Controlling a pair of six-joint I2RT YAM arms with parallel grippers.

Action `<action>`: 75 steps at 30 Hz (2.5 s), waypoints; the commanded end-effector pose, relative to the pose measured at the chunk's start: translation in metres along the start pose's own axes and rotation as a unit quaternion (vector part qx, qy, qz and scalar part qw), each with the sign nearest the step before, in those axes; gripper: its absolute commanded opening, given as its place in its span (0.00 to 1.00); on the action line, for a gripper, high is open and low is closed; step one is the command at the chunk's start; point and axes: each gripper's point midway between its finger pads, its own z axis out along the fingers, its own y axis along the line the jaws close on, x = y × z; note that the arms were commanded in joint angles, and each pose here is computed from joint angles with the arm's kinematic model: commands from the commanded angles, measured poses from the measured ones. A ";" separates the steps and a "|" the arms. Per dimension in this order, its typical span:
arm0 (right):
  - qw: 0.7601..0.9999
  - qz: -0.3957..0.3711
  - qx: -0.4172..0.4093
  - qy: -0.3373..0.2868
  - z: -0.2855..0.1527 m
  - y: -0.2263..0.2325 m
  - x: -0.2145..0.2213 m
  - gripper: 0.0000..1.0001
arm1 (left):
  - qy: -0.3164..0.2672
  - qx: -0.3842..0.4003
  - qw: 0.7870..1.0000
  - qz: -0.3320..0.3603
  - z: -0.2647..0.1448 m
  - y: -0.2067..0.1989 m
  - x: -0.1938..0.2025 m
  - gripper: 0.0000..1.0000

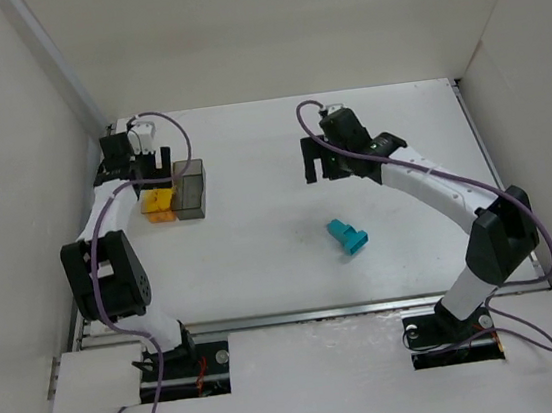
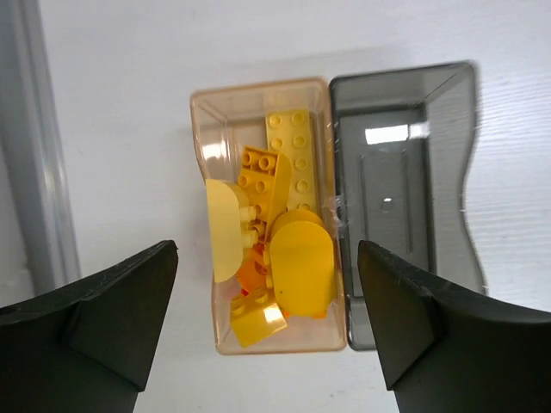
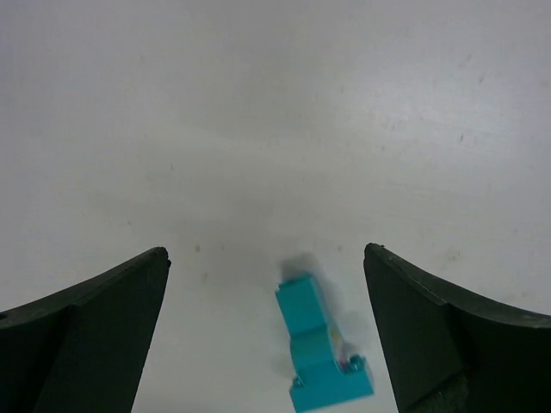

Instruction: Sort the legos into containers by color

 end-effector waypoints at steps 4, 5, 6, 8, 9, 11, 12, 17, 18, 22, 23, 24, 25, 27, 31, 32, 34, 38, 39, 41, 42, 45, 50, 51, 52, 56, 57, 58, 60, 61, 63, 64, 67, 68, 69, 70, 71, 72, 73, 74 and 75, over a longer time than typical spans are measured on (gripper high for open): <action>0.969 -0.094 0.012 0.228 -0.025 -0.030 0.113 1.00 | -0.127 0.046 0.985 0.105 -0.068 -0.036 -0.059 0.83; 0.965 -0.096 0.018 0.244 -0.028 -0.034 0.122 1.00 | -0.141 0.057 0.981 0.122 -0.080 -0.044 -0.063 0.85; 0.958 -0.099 0.012 0.268 -0.031 -0.035 0.133 1.00 | -0.145 0.060 0.979 0.128 -0.084 -0.045 -0.063 0.85; 0.953 -0.098 0.013 0.285 -0.033 -0.038 0.144 1.00 | -0.148 0.078 0.975 0.147 -0.090 -0.062 -0.061 0.85; 0.952 -0.093 0.017 0.292 -0.036 -0.039 0.146 1.00 | -0.148 0.081 0.973 0.155 -0.094 -0.066 -0.061 0.85; 0.949 -0.089 0.035 0.300 -0.037 -0.047 0.153 1.00 | -0.132 0.094 0.973 0.164 -0.093 -0.074 -0.052 0.85; 0.947 -0.096 0.039 0.303 -0.035 -0.046 0.157 1.00 | -0.135 0.104 0.970 0.175 -0.098 -0.081 -0.052 0.85; 0.938 -0.122 0.034 0.323 -0.021 -0.040 0.183 0.86 | -0.131 0.136 0.958 0.216 -0.108 -0.106 -0.044 0.85; 0.938 -0.127 0.032 0.321 -0.017 -0.040 0.183 0.81 | -0.127 0.137 0.957 0.220 -0.108 -0.106 -0.042 0.85; 0.942 -0.133 0.033 0.306 -0.003 -0.037 0.184 0.63 | -0.124 0.163 0.951 0.230 -0.116 -0.120 -0.032 0.85; 0.944 -0.134 0.035 0.300 -0.001 -0.037 0.182 0.59 | -0.124 0.168 0.948 0.238 -0.120 -0.124 -0.030 0.85; 0.946 -0.136 0.041 0.292 0.001 -0.039 0.179 0.55 | -0.114 0.174 0.947 0.246 -0.119 -0.128 -0.023 0.85; 0.946 -0.137 0.045 0.290 0.002 -0.040 0.178 0.52 | -0.120 0.173 0.946 0.247 -0.123 -0.128 -0.025 0.85; 0.949 -0.139 0.050 0.279 0.006 -0.041 0.176 0.52 | -0.110 0.186 0.943 0.253 -0.125 -0.134 -0.015 0.85; 0.952 -0.141 0.044 0.268 0.011 -0.039 0.172 0.68 | -0.107 0.196 0.939 0.260 -0.131 -0.139 -0.010 0.85; 0.953 -0.145 0.041 0.264 0.012 -0.038 0.170 0.69 | -0.107 0.196 0.939 0.260 -0.131 -0.139 -0.010 0.85; 0.956 -0.144 0.037 0.254 0.015 -0.035 0.167 0.69 | -0.113 0.198 0.938 0.261 -0.134 -0.140 -0.011 0.85; 0.956 -0.154 0.041 0.245 0.019 -0.034 0.163 0.69 | -0.113 0.198 0.938 0.261 -0.134 -0.140 -0.011 0.85; 0.957 -0.158 0.038 0.240 0.020 -0.031 0.158 0.70 | -0.114 0.198 0.938 0.261 -0.137 -0.140 -0.011 0.85; 0.957 -0.168 0.036 0.234 0.019 -0.028 0.156 0.74 | -0.109 0.200 0.938 0.260 -0.136 -0.140 -0.007 0.85; 0.958 -0.167 0.034 0.229 0.020 -0.026 0.152 0.79 | -0.114 0.198 0.938 0.261 -0.138 -0.140 -0.008 0.85; 0.959 -0.180 0.024 0.218 0.019 -0.018 0.143 0.87 | -0.114 0.198 0.938 0.261 -0.138 -0.140 -0.008 0.85; 0.958 -0.202 0.013 0.202 0.020 -0.006 0.132 0.91 | -0.109 0.200 0.938 0.260 -0.139 -0.140 -0.004 0.85; 0.961 -0.200 0.009 0.191 0.021 -0.001 0.125 0.91 | -0.114 0.198 0.938 0.261 -0.142 -0.140 -0.005 0.85; 0.961 -0.201 0.013 0.190 0.024 -0.002 0.123 0.91 | -0.114 0.198 0.938 0.261 -0.142 -0.140 -0.005 0.85; 0.956 -0.219 0.024 0.195 0.037 -0.003 0.123 0.91 | -0.117 0.197 0.939 0.257 -0.145 -0.140 -0.007 0.85; 0.954 -0.224 0.024 0.199 0.039 -0.004 0.126 0.91 | -0.117 0.197 0.939 0.257 -0.145 -0.140 -0.007 0.85; 0.954 -0.224 0.024 0.199 0.041 -0.003 0.124 0.91 | -0.117 0.197 0.939 0.257 -0.145 -0.140 -0.007 0.85; 0.953 -0.229 0.022 0.197 0.046 -0.001 0.123 0.91 | -0.113 0.199 0.939 0.256 -0.143 -0.140 -0.003 0.85; 0.951 -0.230 0.025 0.204 0.049 -0.003 0.128 0.91 | -0.117 0.197 0.939 0.257 -0.146 -0.140 -0.004 0.85; 0.950 -0.235 0.043 0.202 0.055 -0.008 0.127 0.91 | -0.117 0.197 0.939 0.257 -0.146 -0.140 -0.004 0.85; 0.950 -0.236 0.050 0.197 0.057 -0.008 0.123 0.91 | -0.117 0.197 0.939 0.257 -0.146 -0.140 -0.004 0.85; 0.948 -0.250 0.058 0.190 0.064 -0.009 0.115 0.93 | -0.113 0.199 0.939 0.256 -0.144 -0.140 -0.001 0.85; 0.947 -0.254 0.057 0.190 0.064 -0.009 0.115 0.93 | -0.113 0.199 0.939 0.256 -0.144 -0.140 -0.001 0.85; 0.948 -0.254 0.056 0.186 0.065 -0.008 0.113 0.95 | -0.113 0.199 0.939 0.256 -0.144 -0.140 -0.001 0.85; 0.947 -0.259 0.049 0.184 0.066 -0.006 0.113 0.95 | -0.113 0.199 0.939 0.256 -0.144 -0.140 -0.001 0.85; 0.945 -0.265 0.047 0.184 0.066 -0.006 0.112 0.95 | -0.113 0.199 0.939 0.256 -0.144 -0.140 -0.001 0.85; 0.946 -0.264 0.043 0.185 0.069 -0.004 0.114 0.94 | -0.113 0.199 0.939 0.256 -0.144 -0.140 -0.001 0.85; 0.946 -0.264 0.043 0.185 0.069 -0.004 0.114 0.92 | -0.113 0.199 0.939 0.256 -0.144 -0.140 -0.001 0.85; 0.946 -0.266 0.034 0.183 0.071 -0.001 0.114 0.86 | -0.113 0.199 0.939 0.256 -0.144 -0.140 -0.001 0.85; 0.946 -0.266 0.034 0.183 0.071 -0.001 0.114 0.81 | -0.113 0.199 0.939 0.256 -0.144 -0.140 -0.001 0.85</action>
